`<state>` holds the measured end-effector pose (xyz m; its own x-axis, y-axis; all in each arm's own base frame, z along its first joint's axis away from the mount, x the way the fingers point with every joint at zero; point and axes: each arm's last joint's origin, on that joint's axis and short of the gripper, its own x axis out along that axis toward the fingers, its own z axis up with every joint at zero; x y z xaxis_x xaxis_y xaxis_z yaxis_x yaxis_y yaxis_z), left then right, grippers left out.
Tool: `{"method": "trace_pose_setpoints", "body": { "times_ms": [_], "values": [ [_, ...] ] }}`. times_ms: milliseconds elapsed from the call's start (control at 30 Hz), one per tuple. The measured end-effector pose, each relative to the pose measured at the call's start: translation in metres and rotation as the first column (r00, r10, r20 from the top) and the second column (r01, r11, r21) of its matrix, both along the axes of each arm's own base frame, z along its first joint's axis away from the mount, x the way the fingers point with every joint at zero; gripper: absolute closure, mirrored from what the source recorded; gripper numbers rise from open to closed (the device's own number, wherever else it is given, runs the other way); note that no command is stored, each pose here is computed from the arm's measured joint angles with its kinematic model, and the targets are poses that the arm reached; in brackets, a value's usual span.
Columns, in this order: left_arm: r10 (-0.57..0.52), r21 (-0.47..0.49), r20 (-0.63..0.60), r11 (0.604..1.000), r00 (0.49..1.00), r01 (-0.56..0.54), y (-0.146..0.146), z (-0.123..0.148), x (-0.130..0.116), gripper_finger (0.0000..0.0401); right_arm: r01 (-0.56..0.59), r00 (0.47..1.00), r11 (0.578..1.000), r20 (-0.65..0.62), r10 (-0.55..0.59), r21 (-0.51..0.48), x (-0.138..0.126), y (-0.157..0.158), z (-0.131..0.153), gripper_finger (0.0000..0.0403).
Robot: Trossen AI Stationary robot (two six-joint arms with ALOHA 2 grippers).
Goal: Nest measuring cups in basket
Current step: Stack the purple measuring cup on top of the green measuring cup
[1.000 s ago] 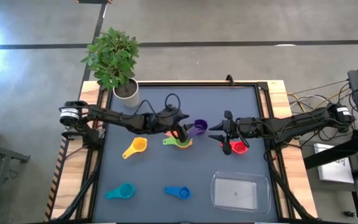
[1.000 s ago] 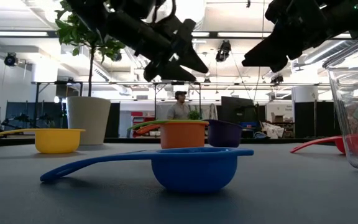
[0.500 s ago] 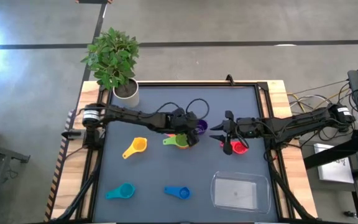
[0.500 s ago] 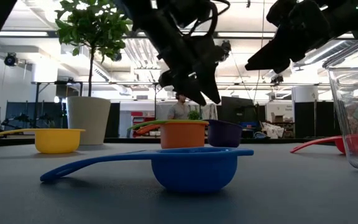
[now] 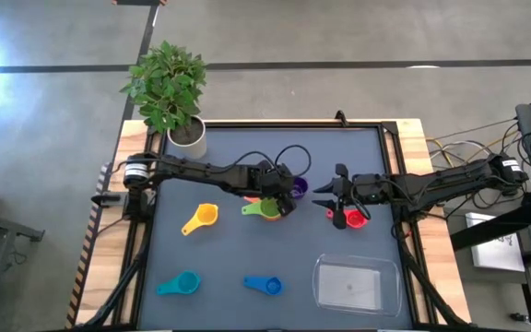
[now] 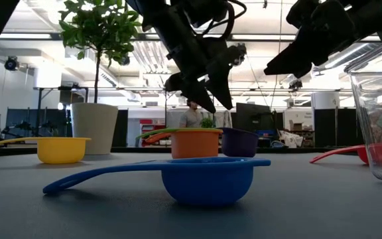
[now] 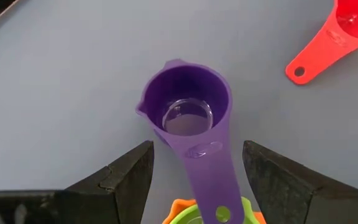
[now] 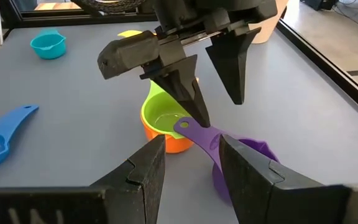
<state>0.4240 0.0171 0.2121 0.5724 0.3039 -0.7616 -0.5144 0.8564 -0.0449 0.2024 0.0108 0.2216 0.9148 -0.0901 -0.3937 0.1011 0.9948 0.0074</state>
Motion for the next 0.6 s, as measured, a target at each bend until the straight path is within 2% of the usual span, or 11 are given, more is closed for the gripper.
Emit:
{"method": "trace_pose_setpoints", "body": {
  "times_ms": [167,333,600],
  "values": [
    [-0.014,0.006,-0.006,1.0,1.0,0.014,-0.0022,-0.0011,-0.0003,0.0172,0.0,1.0,1.0,-0.003,0.0,0.0,-0.0001,0.0,-0.0003,0.0264],
    [-0.069,0.05,0.01,0.996,0.998,0.068,-0.002,0.0012,0.0027,0.0169,0.0,1.0,1.0,-0.003,0.0,0.0,-0.0001,0.0,-0.0003,0.0264],
    [-0.076,0.052,0.011,0.996,0.997,0.075,-0.0023,-0.0011,0.0023,0.0102,0.001,1.0,1.0,-0.004,-0.001,0.0,-0.0001,-0.0001,-0.0006,0.0264]
  ]
}}
